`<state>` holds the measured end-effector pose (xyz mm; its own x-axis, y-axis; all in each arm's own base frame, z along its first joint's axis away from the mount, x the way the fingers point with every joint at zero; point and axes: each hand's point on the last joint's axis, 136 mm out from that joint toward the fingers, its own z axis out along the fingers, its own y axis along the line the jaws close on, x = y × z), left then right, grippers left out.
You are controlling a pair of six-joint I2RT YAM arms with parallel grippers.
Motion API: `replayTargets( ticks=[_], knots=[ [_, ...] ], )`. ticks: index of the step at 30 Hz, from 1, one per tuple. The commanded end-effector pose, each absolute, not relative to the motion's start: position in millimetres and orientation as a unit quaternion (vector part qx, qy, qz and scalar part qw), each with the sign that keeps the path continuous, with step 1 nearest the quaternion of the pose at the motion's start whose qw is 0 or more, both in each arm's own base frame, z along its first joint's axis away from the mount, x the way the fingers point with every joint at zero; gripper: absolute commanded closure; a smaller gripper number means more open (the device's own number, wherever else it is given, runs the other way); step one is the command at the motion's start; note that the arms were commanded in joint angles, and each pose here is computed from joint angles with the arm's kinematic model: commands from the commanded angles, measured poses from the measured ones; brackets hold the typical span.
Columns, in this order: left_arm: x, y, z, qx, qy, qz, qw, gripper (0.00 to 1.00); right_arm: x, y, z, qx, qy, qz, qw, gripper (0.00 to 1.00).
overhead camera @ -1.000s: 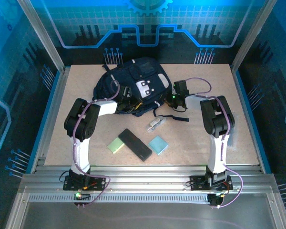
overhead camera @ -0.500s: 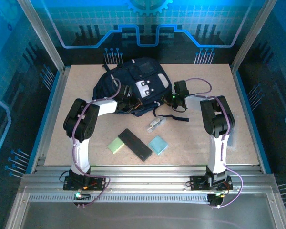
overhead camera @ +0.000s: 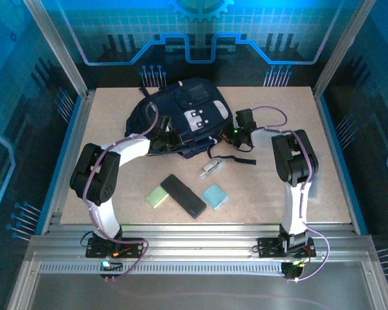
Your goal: Pack the student bag
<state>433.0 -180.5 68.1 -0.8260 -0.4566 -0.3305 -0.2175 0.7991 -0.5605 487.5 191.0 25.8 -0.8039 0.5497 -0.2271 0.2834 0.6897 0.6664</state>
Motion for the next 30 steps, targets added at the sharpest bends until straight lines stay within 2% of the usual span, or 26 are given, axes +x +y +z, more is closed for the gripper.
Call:
replayTargets(
  ticks=[1,9,13,17,18,20,23,26,30],
  knots=[
    [418.1,-145.3,67.4,-0.189,0.93,-0.214,0.232,1.0,484.0,160.6,-0.5,0.273,0.904,0.266,0.195,1.0],
    [406.5,-89.3,80.4,-0.19,0.935,-0.157,0.256,1.0,497.0,139.4,7.9,0.282,0.901,0.254,0.21,1.0],
    [412.1,-98.7,93.4,-0.182,0.928,-0.185,0.267,1.0,506.3,137.0,18.0,0.277,0.899,0.256,0.222,1.0],
    [419.6,-137.3,120.9,-0.164,0.912,-0.251,0.279,1.0,512.4,145.6,45.6,0.249,0.897,0.286,0.228,1.0],
    [421.0,-150.0,128.5,-0.155,0.909,-0.263,0.283,1.0,510.2,146.8,54.2,0.241,0.897,0.29,0.229,0.95],
    [426.3,-176.5,145.6,-0.145,0.897,-0.298,0.292,1.0,502.0,151.9,76.3,0.223,0.896,0.307,0.231,0.74],
    [437.0,-207.5,164.7,-0.142,0.876,-0.35,0.3,1.0,482.1,161.5,101.6,0.198,0.895,0.337,0.216,0.5],
    [446.3,-233.3,184.1,-0.12,0.862,-0.373,0.322,1.0,455.0,175.2,114.7,0.173,0.9,0.362,0.172,0.44],
    [454.7,-262.3,200.2,-0.075,0.854,-0.388,0.34,1.0,426.5,188.9,127.1,0.16,0.896,0.386,0.148,0.43]
  ],
)
